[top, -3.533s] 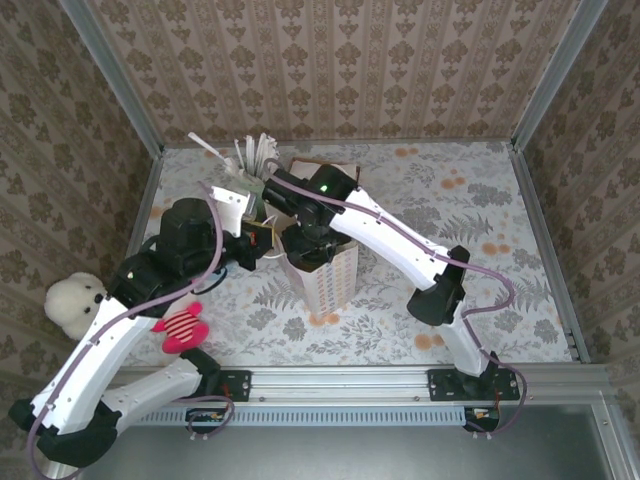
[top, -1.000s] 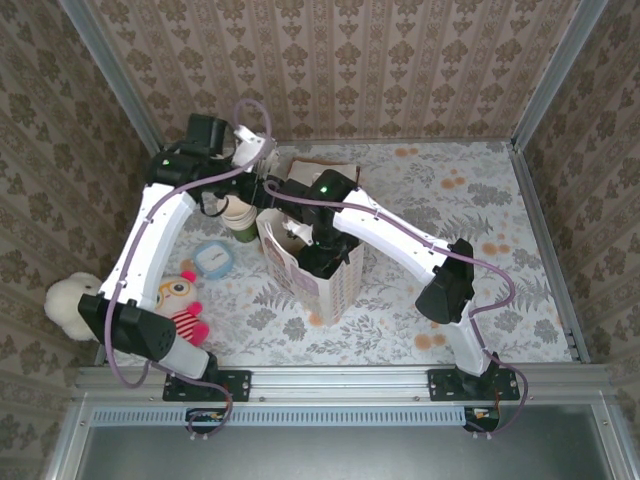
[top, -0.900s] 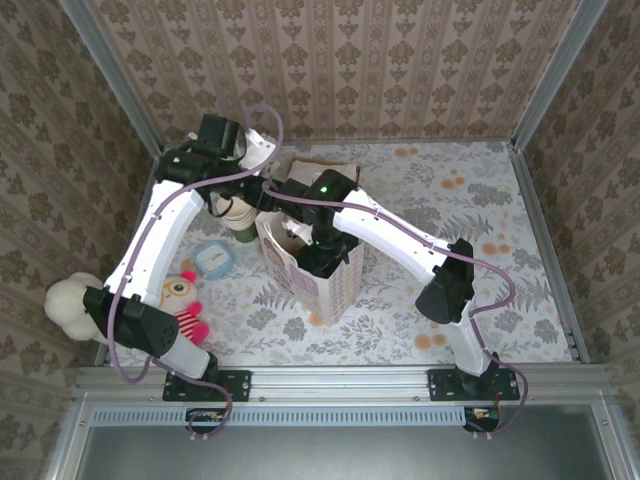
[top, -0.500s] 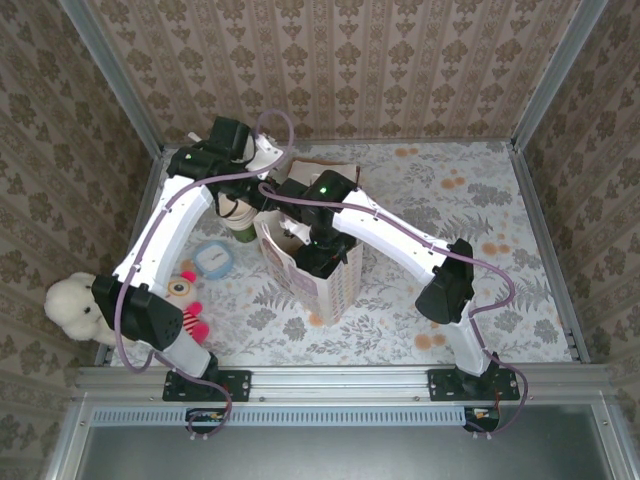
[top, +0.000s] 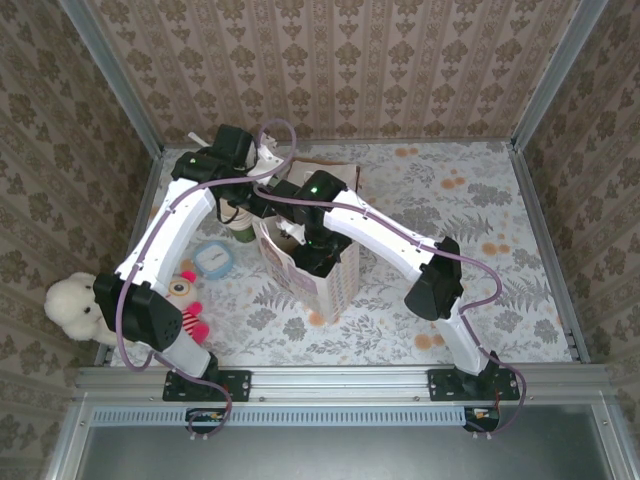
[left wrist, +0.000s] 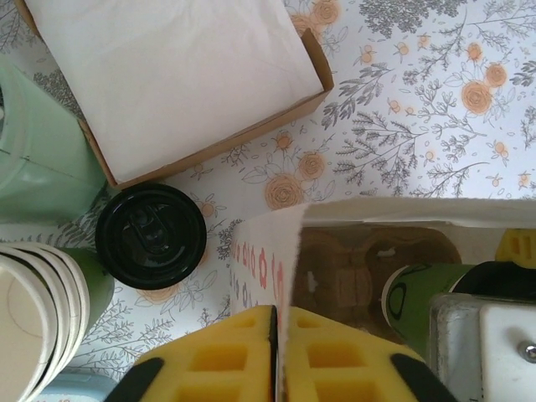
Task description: Pack the takeout coffee
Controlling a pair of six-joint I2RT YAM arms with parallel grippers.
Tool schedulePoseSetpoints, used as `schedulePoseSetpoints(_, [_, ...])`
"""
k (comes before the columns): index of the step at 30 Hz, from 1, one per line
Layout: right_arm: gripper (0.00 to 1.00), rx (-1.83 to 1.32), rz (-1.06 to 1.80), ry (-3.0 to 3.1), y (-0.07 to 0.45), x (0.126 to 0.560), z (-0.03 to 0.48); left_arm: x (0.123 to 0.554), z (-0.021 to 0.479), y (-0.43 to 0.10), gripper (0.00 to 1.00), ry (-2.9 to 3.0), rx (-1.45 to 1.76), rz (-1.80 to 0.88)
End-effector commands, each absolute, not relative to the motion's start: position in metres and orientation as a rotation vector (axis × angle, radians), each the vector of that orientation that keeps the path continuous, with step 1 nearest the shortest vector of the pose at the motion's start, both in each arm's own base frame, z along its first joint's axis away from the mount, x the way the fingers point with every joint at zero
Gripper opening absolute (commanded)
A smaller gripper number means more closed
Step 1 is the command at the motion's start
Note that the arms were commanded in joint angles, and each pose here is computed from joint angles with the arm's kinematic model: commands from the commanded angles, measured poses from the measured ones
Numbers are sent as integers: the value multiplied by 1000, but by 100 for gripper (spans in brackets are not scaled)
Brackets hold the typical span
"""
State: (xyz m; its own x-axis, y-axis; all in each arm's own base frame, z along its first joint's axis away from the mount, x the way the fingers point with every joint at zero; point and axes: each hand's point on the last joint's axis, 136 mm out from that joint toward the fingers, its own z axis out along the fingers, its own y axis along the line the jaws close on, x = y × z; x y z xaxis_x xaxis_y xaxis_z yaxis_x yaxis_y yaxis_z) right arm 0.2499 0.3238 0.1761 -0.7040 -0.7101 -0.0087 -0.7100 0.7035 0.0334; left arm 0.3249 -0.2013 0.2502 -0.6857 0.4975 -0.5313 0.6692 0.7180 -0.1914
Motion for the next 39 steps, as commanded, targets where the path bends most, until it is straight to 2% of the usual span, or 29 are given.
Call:
schedulePoseSetpoints(1, [58,1199,40,-2837,308,244,170,314,266,-206,5,2410,924,-583])
schedulePoseSetpoints(4, [58,1197,83,-2797,298,241,165,315,265,-205,0,2410,923,-587])
schedulePoseSetpoints(12, [58,1182,95,-2732,287,232,158,314,268,-206,0,2393,909,-641])
schedulePoseSetpoints(26, [57,1079,29,-2818,315,252,137,310,271,-213,0,2381,910,-725])
schedulePoseSetpoints(33, [57,1071,88,-2814,306,252,125,314,274,-209,0,2382,874,-735])
schedulePoseSetpoints(39, [56,956,-1,-2875,323,256,124,314,273,-211,0,2386,862,-773])
